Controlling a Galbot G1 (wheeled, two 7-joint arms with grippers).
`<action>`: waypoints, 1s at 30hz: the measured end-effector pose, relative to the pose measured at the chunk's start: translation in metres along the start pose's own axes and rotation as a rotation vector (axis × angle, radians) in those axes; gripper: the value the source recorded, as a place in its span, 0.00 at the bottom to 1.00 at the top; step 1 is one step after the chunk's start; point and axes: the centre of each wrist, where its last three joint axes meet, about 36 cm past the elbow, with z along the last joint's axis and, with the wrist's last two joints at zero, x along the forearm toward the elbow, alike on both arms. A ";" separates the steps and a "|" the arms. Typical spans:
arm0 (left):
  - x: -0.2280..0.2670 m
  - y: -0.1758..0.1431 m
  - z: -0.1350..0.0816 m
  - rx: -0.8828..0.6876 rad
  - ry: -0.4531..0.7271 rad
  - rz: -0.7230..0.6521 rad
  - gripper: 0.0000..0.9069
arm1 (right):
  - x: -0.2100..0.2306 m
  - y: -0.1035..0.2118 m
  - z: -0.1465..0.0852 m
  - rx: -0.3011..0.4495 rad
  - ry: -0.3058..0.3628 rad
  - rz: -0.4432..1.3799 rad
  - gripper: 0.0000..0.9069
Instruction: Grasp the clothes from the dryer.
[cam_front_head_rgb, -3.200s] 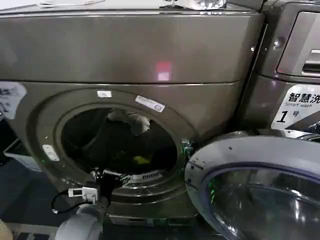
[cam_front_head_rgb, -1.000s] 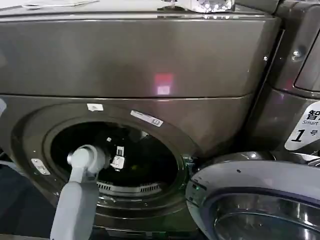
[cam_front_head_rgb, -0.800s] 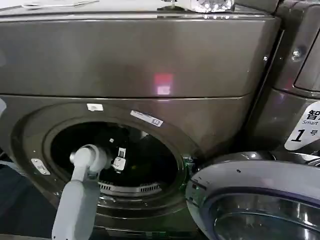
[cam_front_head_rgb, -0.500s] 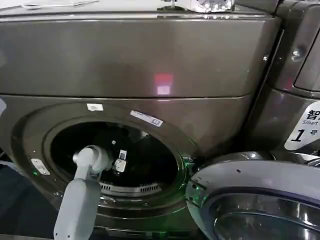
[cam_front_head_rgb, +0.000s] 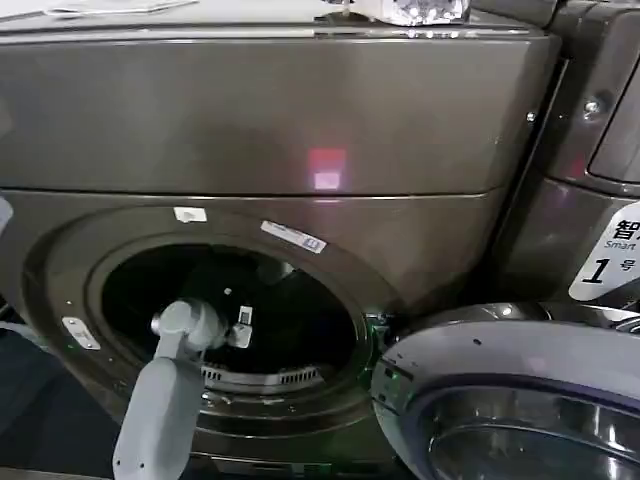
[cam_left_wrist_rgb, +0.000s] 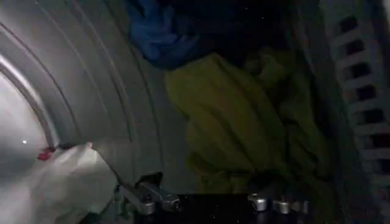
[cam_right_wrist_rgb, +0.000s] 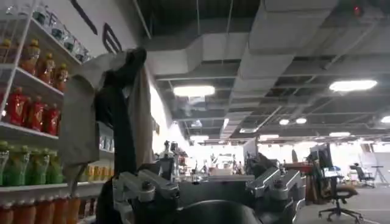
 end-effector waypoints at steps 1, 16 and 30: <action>-0.001 0.000 0.001 0.005 -0.001 0.003 0.09 | 0.000 0.000 0.000 0.000 0.000 -0.001 1.00; -0.015 -0.003 0.006 0.049 -0.053 0.039 0.00 | 0.003 0.002 0.003 0.002 0.004 -0.005 1.00; -0.016 -0.006 0.008 0.096 -0.103 0.034 0.00 | 0.003 0.001 0.005 0.003 0.007 -0.014 1.00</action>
